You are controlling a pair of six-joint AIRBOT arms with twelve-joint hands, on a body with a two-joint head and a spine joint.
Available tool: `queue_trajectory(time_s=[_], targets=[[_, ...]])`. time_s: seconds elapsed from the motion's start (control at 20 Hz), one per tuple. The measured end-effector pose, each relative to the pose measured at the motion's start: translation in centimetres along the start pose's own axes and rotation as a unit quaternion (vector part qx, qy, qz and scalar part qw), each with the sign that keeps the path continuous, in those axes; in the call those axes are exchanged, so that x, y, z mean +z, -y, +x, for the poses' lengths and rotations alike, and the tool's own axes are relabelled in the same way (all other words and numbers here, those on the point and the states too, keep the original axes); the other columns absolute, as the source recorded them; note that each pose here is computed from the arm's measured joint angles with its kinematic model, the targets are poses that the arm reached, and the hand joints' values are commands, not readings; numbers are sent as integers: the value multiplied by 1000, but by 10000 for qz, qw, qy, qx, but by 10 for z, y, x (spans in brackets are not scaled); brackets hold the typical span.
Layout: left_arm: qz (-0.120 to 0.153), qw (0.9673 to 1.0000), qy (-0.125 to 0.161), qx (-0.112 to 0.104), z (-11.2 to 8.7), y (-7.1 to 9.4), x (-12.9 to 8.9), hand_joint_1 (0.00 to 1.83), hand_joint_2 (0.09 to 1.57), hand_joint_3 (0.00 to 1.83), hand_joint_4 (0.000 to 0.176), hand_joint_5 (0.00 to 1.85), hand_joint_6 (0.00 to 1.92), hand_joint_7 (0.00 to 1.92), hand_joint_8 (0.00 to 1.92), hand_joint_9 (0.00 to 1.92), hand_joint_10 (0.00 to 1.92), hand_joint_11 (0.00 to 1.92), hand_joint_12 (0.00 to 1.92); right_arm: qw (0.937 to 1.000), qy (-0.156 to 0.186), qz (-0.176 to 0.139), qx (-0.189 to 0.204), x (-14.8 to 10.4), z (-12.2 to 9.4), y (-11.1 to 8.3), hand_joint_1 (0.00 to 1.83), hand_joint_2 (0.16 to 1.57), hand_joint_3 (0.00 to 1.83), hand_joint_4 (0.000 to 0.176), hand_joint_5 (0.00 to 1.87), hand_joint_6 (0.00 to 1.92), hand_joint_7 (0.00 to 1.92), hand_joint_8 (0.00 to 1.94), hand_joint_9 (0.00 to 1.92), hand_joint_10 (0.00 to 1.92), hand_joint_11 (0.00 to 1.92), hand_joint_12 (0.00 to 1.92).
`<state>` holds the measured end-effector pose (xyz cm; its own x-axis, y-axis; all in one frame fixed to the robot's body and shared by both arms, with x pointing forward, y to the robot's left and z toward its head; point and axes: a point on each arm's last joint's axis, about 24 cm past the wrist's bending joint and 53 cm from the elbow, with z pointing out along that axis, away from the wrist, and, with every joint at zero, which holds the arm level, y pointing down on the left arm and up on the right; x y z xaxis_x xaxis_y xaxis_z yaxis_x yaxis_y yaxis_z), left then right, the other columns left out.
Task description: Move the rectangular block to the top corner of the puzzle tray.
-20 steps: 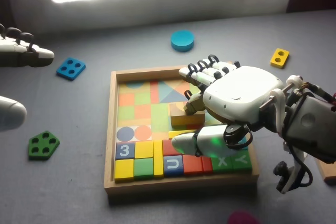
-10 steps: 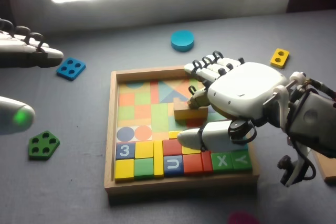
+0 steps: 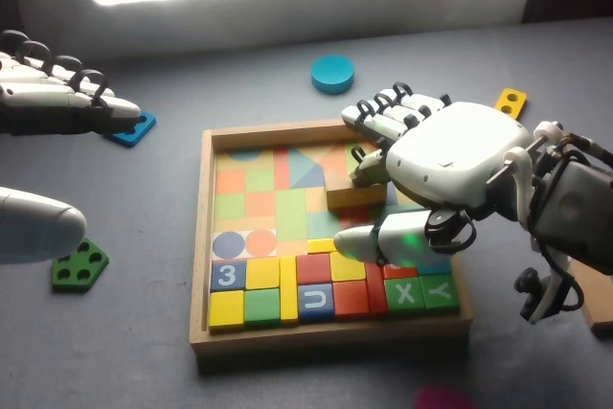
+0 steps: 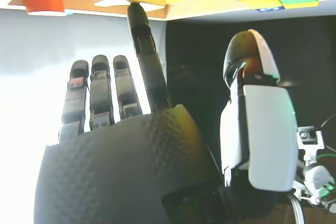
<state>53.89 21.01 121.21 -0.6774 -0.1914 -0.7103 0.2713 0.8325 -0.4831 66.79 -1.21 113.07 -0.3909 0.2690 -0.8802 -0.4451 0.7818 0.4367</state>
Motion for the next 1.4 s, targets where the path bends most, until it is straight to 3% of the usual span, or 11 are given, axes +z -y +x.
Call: queue_trajectory(time_s=[0.7, 1.25, 1.4], targets=[[-13, 10000, -16, 3, 1, -1, 0, 0, 1339, 1, 17, 31, 2, 43, 1, 10, 1, 6, 9, 9989, 274, 372, -62, 13, -22, 40, 0, 1148, 10, 0, 598, 39, 82, 11, 0, 0, 0, 0], [-32, 10000, -53, 18, 3, -1, 1, 2, 1337, 0, 14, 33, 2, 37, 2, 9, 3, 9, 27, 9982, 337, 490, -50, 15, -29, 53, 0, 1156, 10, 0, 593, 33, 55, 1, 0, 0, 0, 0], [-32, 10000, -53, 16, 3, -1, 1, 12, 1331, 2, 15, 54, 3, 65, 2, 36, 4, 0, 147, 9982, 342, 497, -59, 15, -29, 54, 0, 1158, 10, 0, 583, 28, 44, 0, 0, 0, 0, 0]])
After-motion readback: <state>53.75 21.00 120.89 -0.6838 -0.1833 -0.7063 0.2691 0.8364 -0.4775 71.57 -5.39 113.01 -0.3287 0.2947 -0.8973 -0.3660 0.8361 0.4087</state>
